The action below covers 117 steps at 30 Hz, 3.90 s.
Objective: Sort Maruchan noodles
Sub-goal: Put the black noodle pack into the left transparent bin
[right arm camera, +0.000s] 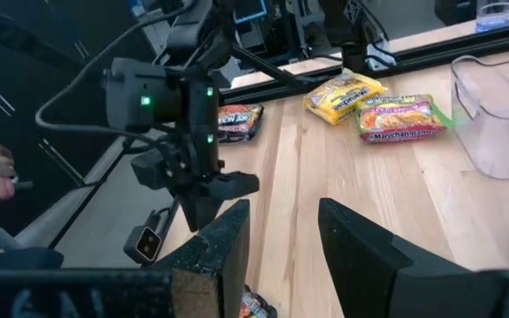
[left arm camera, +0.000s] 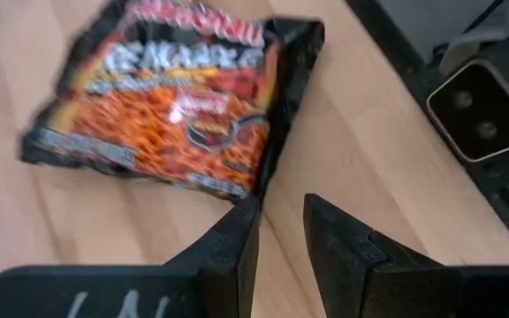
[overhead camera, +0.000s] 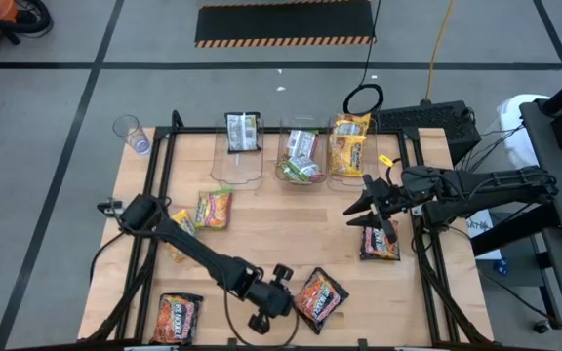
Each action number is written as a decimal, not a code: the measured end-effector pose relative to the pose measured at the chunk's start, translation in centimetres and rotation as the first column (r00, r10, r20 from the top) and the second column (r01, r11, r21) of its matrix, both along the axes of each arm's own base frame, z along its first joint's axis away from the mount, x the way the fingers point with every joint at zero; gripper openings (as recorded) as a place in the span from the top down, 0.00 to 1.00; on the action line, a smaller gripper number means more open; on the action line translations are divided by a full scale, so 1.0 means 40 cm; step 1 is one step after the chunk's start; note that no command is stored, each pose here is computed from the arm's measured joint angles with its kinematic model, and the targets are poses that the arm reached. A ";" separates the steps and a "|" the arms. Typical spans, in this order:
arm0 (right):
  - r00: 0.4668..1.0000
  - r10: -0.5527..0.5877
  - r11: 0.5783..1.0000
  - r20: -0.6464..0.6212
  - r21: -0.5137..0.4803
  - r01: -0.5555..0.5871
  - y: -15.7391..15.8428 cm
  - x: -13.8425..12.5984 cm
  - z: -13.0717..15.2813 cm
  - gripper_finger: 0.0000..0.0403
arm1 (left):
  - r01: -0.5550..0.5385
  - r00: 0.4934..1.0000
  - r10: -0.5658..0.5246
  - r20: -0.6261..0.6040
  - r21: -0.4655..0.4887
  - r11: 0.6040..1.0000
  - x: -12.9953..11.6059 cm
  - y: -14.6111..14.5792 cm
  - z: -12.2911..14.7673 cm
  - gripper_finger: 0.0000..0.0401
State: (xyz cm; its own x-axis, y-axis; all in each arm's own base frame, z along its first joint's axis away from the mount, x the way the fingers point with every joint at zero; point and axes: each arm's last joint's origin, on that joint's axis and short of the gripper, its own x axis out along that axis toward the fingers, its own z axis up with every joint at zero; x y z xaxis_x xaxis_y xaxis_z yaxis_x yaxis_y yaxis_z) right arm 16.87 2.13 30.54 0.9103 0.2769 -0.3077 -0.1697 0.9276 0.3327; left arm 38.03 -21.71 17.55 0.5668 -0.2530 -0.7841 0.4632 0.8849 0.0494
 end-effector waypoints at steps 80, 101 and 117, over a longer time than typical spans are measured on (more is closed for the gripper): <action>0.999 -0.004 1.000 0.049 0.007 0.003 0.000 0.003 0.011 0.68 | -0.386 0.922 0.353 -0.158 -0.348 0.855 0.017 -0.054 -0.046 0.75; 0.999 -0.002 1.000 0.051 0.003 0.002 0.000 0.003 0.012 0.68 | -0.496 0.866 0.434 -0.247 -0.328 0.804 0.023 -0.032 -0.079 0.75; 0.999 -0.002 1.000 0.051 0.003 0.002 0.000 0.003 0.012 0.68 | -0.523 0.850 0.452 -0.272 -0.323 0.789 0.020 -0.032 -0.081 0.75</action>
State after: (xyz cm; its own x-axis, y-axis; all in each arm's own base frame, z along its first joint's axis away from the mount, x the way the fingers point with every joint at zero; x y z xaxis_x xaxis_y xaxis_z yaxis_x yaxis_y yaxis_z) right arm 17.00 2.14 31.00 0.9253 0.2758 -0.2603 -0.1844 0.9269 0.3268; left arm 38.81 -22.98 14.29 0.5599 -0.2705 -0.7832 -0.0657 0.9277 -0.3674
